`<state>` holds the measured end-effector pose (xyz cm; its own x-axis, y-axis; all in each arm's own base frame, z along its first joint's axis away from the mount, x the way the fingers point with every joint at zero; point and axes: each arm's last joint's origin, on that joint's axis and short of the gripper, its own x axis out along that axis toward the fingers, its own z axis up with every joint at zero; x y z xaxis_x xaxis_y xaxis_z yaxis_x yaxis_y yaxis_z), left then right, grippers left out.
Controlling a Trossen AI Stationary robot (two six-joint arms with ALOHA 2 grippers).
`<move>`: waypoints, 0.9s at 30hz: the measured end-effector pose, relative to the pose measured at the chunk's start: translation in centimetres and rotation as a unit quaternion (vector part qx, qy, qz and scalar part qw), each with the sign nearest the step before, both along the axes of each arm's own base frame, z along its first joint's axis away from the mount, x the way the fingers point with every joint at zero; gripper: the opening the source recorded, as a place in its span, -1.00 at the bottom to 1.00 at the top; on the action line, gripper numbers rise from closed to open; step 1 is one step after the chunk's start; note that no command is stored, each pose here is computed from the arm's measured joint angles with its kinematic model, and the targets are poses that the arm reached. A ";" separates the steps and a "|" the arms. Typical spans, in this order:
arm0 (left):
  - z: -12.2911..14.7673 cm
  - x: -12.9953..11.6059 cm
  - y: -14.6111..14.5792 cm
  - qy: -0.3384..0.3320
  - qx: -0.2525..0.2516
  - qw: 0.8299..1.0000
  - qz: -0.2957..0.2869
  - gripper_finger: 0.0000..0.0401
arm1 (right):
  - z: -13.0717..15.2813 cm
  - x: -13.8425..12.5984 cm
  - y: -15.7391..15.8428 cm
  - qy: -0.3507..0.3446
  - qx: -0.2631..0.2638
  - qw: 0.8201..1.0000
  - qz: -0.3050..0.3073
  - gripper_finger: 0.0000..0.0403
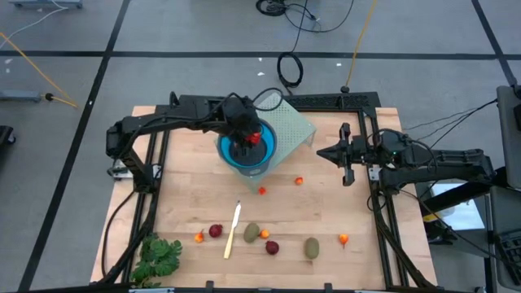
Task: Pick & Place Fruit
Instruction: Put the mango into the blue strainer bowl
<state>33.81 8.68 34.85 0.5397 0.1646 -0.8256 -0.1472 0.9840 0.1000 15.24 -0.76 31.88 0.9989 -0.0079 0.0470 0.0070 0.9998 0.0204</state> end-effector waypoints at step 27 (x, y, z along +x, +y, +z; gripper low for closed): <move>0.0 -0.3 0.6 -0.001 -0.016 0.999 0.031 0.26 | 0.0 0.0 0.0 0.000 0.009 1.000 0.001 -1.00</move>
